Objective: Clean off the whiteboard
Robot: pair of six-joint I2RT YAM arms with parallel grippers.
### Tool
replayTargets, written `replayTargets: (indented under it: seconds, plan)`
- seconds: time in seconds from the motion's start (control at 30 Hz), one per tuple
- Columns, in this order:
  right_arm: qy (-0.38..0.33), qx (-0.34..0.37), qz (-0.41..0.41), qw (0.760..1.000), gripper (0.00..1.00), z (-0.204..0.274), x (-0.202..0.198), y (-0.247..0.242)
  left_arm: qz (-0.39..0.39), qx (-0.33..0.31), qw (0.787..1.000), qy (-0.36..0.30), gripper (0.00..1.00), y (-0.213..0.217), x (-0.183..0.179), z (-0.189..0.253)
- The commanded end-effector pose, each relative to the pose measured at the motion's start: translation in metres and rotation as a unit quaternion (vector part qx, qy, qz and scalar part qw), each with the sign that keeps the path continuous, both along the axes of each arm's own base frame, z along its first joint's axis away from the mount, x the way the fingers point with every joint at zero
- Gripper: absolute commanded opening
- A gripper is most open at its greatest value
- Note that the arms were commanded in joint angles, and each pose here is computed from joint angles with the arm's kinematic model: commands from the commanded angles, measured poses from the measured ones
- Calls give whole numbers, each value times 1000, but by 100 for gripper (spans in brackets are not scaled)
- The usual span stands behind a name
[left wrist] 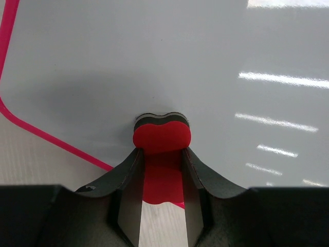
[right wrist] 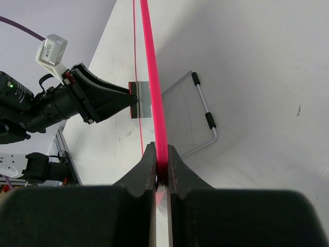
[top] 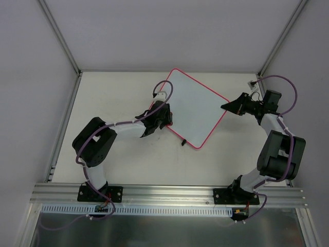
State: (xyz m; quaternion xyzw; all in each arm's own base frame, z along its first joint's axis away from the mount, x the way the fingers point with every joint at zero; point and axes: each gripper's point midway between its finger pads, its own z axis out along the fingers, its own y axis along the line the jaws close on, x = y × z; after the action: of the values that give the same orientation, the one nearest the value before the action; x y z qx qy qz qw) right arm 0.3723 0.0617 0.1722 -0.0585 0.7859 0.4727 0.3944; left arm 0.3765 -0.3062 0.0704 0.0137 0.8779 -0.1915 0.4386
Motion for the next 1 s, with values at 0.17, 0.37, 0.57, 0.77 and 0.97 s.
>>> replayTargets:
  seconds: [0.17,0.37,0.57,0.77,0.97]
  plan:
    - [-40,-62,-15,997,1,-14,7,-4,-101,68,993,10,0,-53,-41,-32]
    - [-37,-62,-14,997,0,-16,8,-3,-219,78,972,-23,0,-108,-75,-18]
    - [-37,-64,-17,997,0,-16,8,-5,-214,73,972,-60,0,-111,-72,16]
    - [-36,-67,-19,997,0,-17,9,-5,-167,92,976,-102,0,-84,-54,57]
    - [-36,-71,-21,997,2,-19,8,-6,-100,107,982,-119,0,-32,-36,87]
